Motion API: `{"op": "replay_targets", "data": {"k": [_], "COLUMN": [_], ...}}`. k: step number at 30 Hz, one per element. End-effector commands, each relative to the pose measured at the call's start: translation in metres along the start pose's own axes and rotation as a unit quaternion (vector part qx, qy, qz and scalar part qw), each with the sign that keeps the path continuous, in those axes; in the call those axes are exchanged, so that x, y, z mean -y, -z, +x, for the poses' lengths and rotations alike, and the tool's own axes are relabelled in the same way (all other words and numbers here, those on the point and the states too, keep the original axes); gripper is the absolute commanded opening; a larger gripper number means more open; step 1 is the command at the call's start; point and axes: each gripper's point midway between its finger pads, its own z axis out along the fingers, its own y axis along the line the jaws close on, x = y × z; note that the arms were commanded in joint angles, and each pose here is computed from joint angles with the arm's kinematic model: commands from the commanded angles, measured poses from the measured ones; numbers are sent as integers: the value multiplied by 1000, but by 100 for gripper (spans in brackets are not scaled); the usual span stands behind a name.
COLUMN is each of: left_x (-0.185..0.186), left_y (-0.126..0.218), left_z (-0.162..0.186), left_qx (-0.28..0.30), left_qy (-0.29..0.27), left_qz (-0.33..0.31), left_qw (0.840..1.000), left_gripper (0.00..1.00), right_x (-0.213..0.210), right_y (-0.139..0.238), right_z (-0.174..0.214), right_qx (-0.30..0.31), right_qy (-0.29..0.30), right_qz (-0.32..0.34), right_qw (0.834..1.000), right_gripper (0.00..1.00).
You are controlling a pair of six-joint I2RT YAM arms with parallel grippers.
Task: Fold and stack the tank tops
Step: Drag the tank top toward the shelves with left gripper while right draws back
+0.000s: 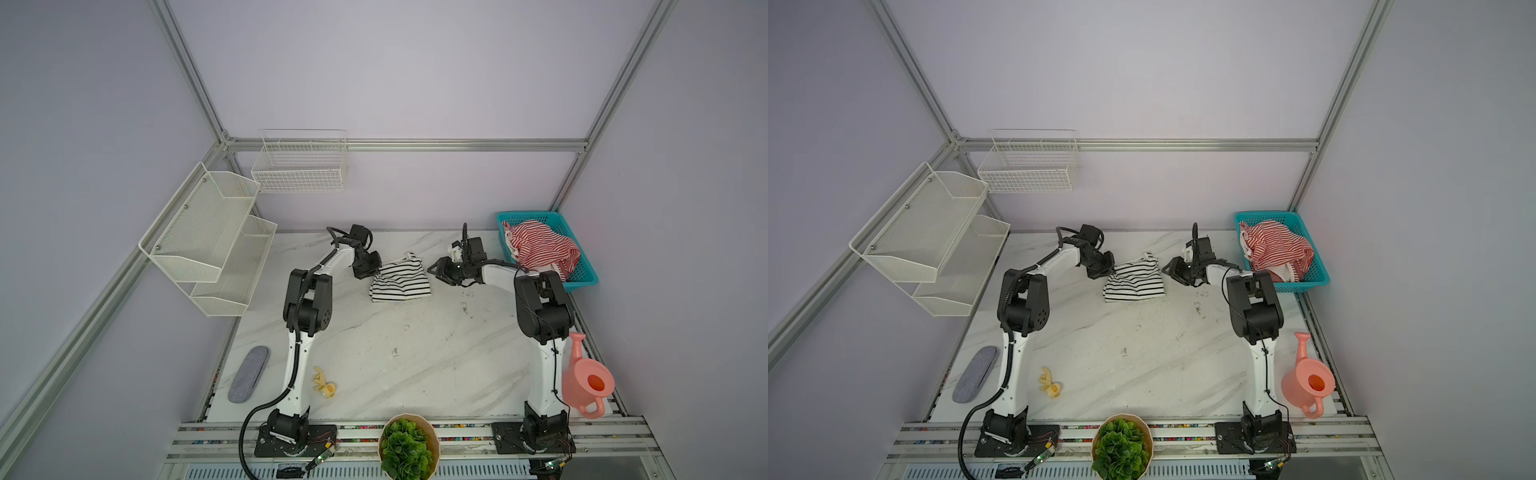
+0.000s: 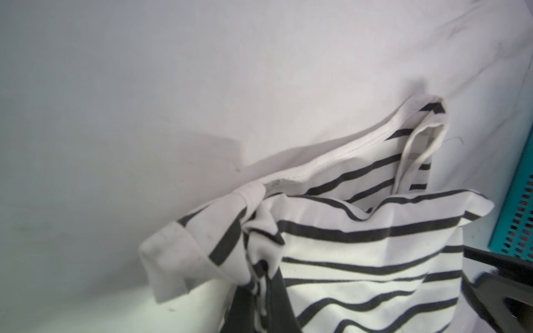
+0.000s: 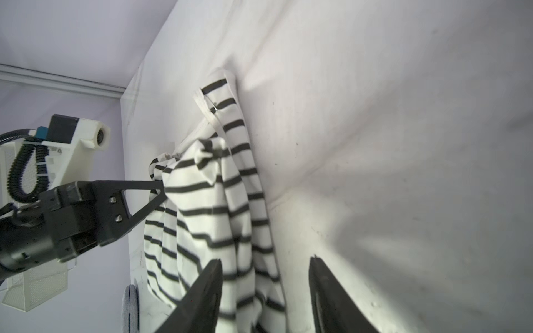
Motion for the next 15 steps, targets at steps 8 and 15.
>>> {"op": "replay_targets", "data": {"k": [8, 15], "left_x": [-72, -115], "left_y": [87, 116], "left_z": [-87, -123], "left_qx": [101, 115], "left_qy": [-124, -203], "left_qz": [-103, -175], "left_qw": [982, 957], "left_gripper": [0, 0], "right_x": [-14, -6], "right_y": [36, 36], "right_z": [8, 16], "right_qx": [27, 16], "right_qy": [14, 8], "right_qz": [-6, 3], "right_qw": [1000, 1000], "right_gripper": [51, 51]}}
